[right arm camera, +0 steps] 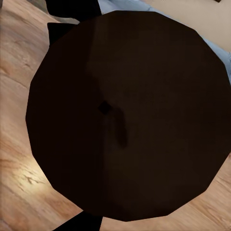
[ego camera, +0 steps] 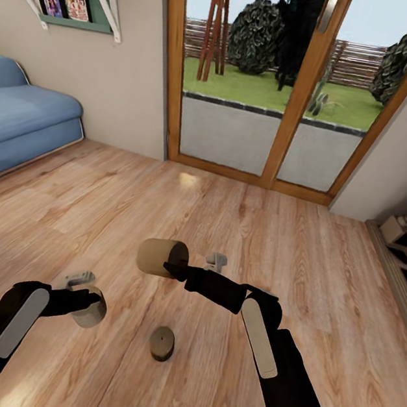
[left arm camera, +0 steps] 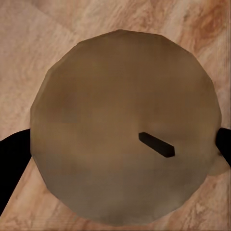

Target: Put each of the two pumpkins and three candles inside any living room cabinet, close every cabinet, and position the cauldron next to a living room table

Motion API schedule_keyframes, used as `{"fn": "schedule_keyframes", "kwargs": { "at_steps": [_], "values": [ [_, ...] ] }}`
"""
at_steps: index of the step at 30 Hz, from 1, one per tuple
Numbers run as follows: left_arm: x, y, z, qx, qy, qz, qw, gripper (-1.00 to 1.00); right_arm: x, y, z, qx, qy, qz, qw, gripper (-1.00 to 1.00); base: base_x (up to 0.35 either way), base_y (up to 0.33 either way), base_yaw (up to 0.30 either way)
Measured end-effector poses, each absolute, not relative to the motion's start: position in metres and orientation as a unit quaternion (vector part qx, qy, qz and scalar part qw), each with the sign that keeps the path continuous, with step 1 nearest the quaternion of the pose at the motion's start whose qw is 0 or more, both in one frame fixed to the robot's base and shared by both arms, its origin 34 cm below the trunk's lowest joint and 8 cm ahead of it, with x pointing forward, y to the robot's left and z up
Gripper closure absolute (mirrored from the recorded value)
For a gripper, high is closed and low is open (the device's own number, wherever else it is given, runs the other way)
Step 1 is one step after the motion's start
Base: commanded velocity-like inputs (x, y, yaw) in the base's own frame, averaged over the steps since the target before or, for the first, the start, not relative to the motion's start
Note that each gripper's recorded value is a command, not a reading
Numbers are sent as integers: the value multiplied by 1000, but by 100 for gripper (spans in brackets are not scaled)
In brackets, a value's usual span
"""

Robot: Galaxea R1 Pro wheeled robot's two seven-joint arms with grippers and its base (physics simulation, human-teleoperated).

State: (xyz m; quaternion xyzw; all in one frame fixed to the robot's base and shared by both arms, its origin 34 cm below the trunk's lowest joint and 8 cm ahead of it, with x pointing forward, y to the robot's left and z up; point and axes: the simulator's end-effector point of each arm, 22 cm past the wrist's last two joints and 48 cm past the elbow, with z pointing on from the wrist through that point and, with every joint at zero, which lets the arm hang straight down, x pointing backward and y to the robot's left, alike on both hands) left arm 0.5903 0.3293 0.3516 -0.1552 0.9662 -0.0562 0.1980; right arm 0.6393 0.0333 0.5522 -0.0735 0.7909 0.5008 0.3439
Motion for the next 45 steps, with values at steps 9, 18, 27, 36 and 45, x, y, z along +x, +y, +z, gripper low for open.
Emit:
{"fn": "schedule_keyframes", "kwargs": {
  "at_steps": [9, 18, 27, 36, 45],
  "values": [
    [596, 330, 372, -153, 963, -58, 216, 100, 637, 33, 575, -82, 784, 501, 358, 100, 0, 0, 0],
    [601, 330, 391, -153, 961, -58, 222, 100, 641, 32, 597, -82, 780, 503, 363, 100, -74, 0, -39],
    [607, 331, 412, -153, 961, -58, 222, 100, 654, 20, 615, -65, 779, 504, 368, 100, -290, 0, -258],
    [611, 332, 432, -153, 961, -57, 222, 100, 659, 19, 629, -62, 782, 503, 363, 100, -59, 0, -277],
    [616, 332, 452, -154, 961, -57, 222, 100, 665, 18, 646, -59, 784, 502, 361, 100, -1, 0, -279]
  ]
}}
